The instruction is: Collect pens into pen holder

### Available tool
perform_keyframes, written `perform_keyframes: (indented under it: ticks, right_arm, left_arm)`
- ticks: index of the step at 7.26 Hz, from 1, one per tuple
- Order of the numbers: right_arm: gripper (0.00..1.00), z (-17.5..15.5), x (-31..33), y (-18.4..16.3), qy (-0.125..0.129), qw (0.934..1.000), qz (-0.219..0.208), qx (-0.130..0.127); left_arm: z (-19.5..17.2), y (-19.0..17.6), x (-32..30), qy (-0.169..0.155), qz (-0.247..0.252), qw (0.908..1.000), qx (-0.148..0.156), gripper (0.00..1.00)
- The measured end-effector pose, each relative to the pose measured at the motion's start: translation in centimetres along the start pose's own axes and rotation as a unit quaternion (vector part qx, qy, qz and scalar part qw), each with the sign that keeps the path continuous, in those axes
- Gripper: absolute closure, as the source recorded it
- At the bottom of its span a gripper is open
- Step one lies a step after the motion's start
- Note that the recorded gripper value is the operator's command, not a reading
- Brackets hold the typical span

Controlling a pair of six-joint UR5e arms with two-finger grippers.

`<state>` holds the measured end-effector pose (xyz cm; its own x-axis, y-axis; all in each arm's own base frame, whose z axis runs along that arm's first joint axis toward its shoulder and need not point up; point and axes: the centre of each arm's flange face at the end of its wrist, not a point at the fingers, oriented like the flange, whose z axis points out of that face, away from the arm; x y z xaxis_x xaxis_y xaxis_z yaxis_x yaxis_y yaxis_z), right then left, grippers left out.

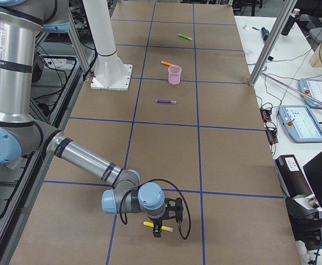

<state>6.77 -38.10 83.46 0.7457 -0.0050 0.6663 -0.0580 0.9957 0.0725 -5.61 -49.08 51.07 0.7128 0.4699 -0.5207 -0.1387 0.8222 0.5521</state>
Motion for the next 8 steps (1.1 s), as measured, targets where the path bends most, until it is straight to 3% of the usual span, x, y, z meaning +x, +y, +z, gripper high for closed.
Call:
perform_keyframes:
  ticks: [1, 2, 6, 8]
  right_arm:
    - [0.15, 0.9, 0.7, 0.2, 0.003, 0.9999, 0.009, -0.005]
    - [0.29, 1.5, 1.0, -0.3, 0.004, 0.9998, 0.014, -0.009]
    - [0.36, 3.9, 0.6, -2.1, 0.006, 0.9994, 0.009, -0.032]
    - [0.49, 4.7, 0.6, -2.5, 0.012, 0.9991, 0.008, -0.039]
  left_arm:
    - [-0.1, 0.0, 0.1, -0.001, 0.005, 1.0000, 0.005, 0.00]
    - [-0.2, 0.1, 0.2, -0.002, 0.009, 0.9999, 0.010, 0.00]
    - [-0.3, 0.1, 0.2, -0.003, 0.013, 0.9998, 0.015, 0.00]
    - [-0.3, 0.1, 0.3, -0.001, 0.013, 0.9998, 0.016, 0.00]
